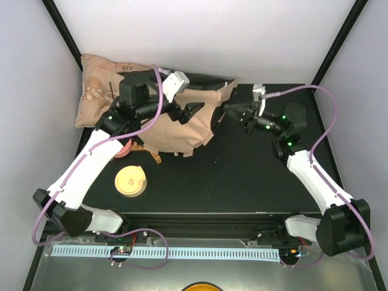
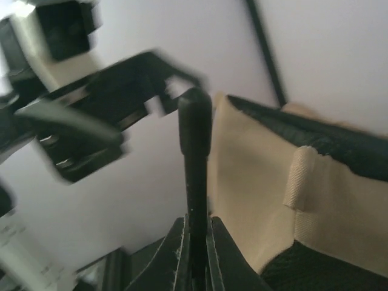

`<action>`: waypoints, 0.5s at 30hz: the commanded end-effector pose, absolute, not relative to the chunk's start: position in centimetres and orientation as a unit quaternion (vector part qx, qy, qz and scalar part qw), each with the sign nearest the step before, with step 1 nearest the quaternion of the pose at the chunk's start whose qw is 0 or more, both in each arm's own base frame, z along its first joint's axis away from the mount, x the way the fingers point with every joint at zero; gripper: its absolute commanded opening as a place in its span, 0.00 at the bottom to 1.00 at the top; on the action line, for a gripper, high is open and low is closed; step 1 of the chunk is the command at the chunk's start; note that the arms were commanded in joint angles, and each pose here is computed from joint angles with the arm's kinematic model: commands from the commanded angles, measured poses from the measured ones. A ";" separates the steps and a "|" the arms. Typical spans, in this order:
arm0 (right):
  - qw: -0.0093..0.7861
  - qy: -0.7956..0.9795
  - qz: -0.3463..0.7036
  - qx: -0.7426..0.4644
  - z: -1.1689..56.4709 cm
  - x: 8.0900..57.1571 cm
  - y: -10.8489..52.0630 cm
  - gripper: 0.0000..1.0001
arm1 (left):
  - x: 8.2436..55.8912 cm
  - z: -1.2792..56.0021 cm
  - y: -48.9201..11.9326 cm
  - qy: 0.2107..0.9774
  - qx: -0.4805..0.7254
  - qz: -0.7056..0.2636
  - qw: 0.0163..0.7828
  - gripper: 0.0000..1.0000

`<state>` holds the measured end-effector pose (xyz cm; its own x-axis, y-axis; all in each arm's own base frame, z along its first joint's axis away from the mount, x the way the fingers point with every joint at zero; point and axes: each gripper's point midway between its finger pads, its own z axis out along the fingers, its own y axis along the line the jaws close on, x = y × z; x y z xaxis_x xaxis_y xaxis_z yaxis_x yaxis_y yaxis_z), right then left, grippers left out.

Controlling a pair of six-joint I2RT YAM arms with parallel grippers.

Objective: Set up the pet tent

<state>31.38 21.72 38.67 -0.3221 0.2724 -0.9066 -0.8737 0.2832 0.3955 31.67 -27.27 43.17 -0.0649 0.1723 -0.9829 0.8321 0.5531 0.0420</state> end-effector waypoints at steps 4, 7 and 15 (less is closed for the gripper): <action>0.428 0.603 0.560 -0.374 35.3 23.1 26.6 0.01 | 28.9 42.7 -28.9 0.578 0.556 -0.242 0.546 0.98; 0.412 0.597 0.569 -0.388 35.1 21.5 26.9 0.01 | 27.5 41.7 -28.6 0.545 0.625 -0.215 0.516 0.98; 0.395 0.598 0.566 -0.409 34.5 20.0 26.8 0.01 | 26.6 40.0 -28.5 0.495 0.692 -0.186 0.491 0.97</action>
